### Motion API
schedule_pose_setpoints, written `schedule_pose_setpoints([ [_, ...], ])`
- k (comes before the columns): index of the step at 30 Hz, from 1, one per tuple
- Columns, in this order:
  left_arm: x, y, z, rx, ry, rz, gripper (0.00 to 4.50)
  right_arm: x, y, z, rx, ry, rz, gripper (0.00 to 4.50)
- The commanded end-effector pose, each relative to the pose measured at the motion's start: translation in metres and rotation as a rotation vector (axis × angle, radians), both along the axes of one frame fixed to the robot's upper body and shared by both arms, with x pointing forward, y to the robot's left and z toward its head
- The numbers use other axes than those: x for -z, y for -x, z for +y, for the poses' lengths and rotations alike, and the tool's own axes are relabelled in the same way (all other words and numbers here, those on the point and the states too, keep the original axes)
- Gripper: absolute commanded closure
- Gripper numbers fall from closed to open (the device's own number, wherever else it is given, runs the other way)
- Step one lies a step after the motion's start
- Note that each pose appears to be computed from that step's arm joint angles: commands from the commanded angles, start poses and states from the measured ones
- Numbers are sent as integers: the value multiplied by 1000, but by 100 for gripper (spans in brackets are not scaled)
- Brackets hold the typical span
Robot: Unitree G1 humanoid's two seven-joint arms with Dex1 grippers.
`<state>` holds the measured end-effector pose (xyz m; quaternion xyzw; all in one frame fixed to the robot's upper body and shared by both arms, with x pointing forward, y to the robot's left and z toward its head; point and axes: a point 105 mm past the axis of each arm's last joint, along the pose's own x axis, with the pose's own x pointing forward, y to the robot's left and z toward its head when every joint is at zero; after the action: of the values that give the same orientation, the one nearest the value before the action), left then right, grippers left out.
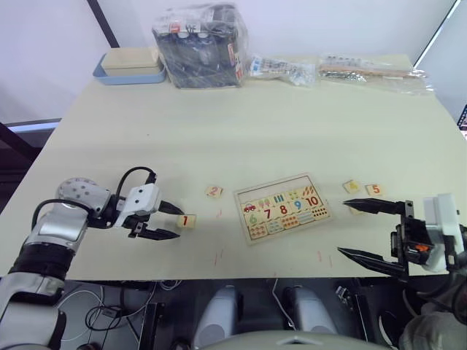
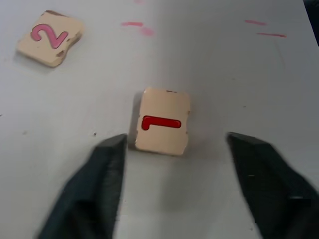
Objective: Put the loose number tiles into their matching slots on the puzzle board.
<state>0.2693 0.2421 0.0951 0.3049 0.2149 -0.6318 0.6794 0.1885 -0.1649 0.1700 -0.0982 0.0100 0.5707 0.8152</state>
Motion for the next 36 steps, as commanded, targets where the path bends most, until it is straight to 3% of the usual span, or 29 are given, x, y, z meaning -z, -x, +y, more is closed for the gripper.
schedule_pose_setpoints([
  [1,-5,-1,0,6,-7,-42,172,-9,2,3,-11,-2,-53,0],
  [17,-4,-10,-2,-24,-6,-83,172,-7,4,3,-2,-3,-50,0],
  [21,-3,-9,-2,-24,-6,-81,337,-7,4,3,1,-3,-50,0],
  [24,-5,-10,-3,-28,-4,-87,357,-7,4,3,4,-3,-51,0],
  [28,-21,-14,-6,-48,5,-115,357,-7,4,3,15,-1,-56,0],
  [36,-80,-14,-40,-77,-36,-97,357,-11,1,-7,70,12,-91,0],
])
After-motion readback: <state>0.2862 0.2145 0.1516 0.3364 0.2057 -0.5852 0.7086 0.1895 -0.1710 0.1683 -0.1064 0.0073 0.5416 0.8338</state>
